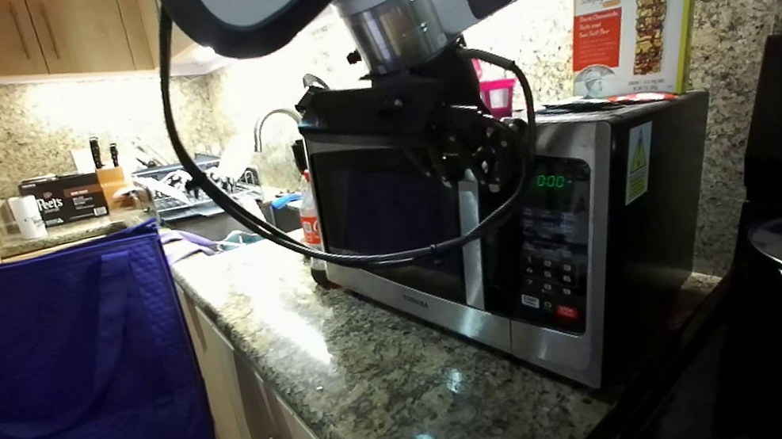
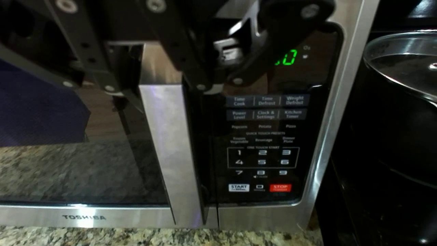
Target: Open the microwave
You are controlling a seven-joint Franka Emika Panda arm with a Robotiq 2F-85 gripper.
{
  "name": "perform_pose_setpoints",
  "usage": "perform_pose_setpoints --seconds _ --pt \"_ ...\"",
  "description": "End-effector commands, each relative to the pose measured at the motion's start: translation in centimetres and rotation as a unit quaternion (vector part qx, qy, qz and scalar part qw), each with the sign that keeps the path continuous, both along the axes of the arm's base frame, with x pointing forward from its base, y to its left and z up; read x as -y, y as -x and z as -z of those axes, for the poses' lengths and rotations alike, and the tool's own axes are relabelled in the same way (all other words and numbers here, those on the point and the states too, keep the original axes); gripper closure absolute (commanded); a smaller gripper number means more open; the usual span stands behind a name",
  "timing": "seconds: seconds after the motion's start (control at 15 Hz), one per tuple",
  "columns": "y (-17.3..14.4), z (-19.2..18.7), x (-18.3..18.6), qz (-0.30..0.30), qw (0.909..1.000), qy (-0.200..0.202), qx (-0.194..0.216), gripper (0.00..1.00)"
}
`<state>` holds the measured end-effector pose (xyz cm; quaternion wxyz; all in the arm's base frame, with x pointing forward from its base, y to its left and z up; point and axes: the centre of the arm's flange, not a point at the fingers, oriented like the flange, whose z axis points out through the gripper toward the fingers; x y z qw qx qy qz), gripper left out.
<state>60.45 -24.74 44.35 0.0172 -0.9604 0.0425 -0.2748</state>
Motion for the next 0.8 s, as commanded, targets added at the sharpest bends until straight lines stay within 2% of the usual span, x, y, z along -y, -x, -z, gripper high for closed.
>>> perform_pose_setpoints --seconds 0.0,0.27,0.73 --pt "3.1 -0.8 -2.7 0.019 0.9997 -0.007 0.01 0.86" --pt "4.1 -1.1 -3.8 0.028 0.9992 -0.002 0.03 0.86" --pt "4.7 -1.4 -5.0 0.039 0.9987 0.002 0.033 0.86"
